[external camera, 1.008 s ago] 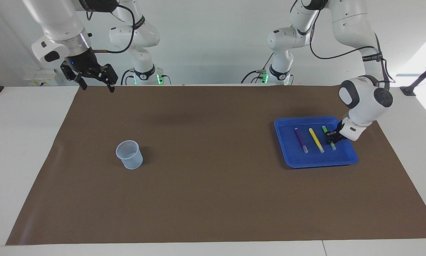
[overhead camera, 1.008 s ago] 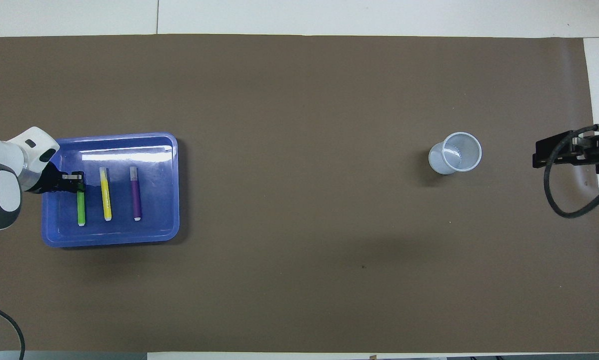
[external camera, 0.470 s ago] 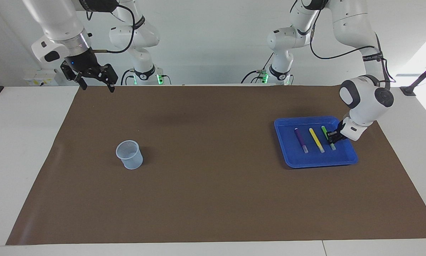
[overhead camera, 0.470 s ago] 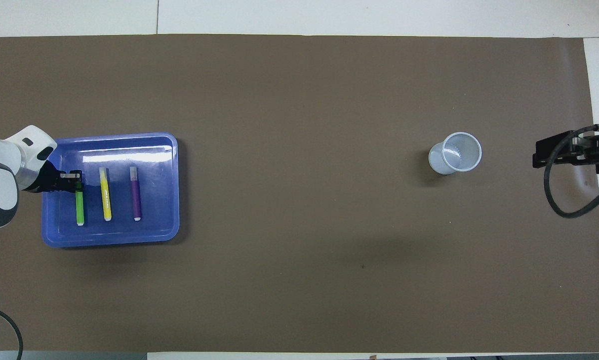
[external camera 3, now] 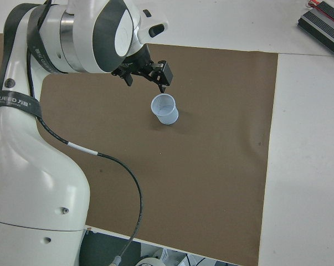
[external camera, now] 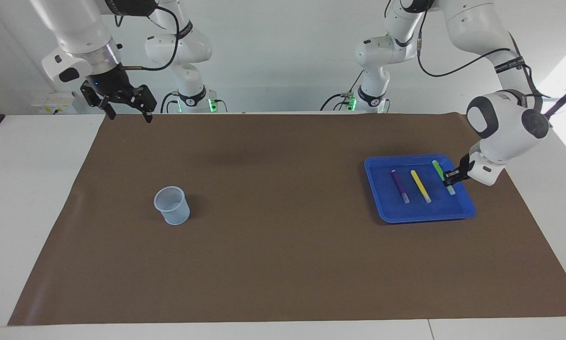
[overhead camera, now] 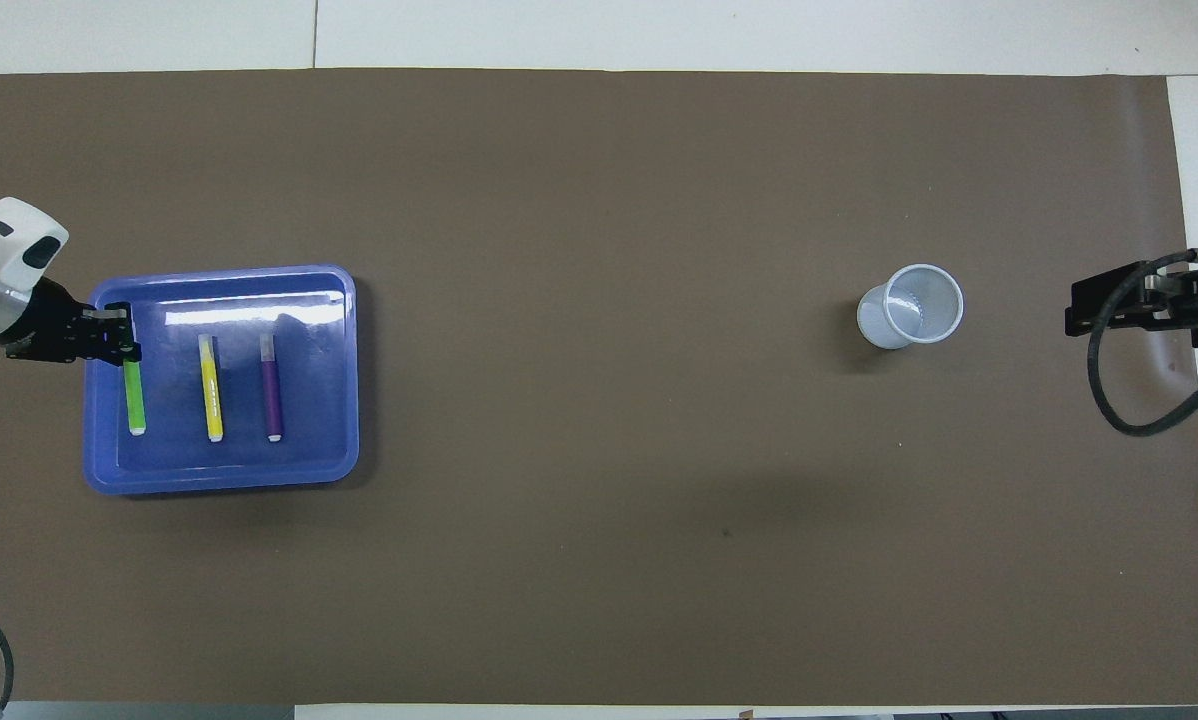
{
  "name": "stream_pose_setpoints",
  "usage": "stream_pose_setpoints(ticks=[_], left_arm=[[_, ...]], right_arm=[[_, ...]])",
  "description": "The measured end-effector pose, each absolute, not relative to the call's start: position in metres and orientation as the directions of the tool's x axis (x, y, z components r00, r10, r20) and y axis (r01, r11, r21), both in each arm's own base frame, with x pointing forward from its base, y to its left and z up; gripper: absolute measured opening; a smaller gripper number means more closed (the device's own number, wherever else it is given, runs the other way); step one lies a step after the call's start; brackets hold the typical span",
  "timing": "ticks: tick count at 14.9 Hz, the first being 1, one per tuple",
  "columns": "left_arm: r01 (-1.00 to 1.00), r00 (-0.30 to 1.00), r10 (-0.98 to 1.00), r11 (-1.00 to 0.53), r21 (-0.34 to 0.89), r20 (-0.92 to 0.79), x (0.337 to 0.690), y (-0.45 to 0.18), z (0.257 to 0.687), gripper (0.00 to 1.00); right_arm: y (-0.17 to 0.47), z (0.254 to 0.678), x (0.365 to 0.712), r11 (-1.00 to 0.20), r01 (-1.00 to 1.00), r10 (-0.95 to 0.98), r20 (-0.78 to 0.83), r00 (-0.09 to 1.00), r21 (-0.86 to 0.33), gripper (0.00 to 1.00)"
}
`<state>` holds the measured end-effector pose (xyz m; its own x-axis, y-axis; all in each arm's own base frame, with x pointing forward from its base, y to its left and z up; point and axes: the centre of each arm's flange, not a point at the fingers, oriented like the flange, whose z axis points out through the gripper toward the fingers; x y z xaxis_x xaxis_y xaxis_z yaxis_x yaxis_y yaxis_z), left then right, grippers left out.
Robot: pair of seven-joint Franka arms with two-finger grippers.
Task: Transfer and insert pens with both arms
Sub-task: 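Lower the left gripper onto the green pen in the tray and grasp it, then lift the green pen with the left gripper while the right gripper approaches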
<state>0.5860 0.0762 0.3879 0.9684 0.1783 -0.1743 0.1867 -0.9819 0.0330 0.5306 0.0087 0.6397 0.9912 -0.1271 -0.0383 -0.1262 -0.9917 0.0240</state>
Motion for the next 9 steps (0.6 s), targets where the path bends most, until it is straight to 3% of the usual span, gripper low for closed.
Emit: stream_pose_setpoints(ticks=[4,9], left_arm=[[0.352,0.913,0.314,-0.929,0.116,-0.26,0.595,0.042,0.444,0.15],[0.605,0.768,0.496,-0.769,0.206,-0.404,0.589,-0.049,0.517,0.15]], right_arm=[[0.007,0.64,0.531,-0.991,-0.129,-0.13,-0.038,0.991,0.024,1.0],[0.01,0.64,0.53,-0.992,-0.124,-0.125,-0.038,0.991,0.024,1.0]])
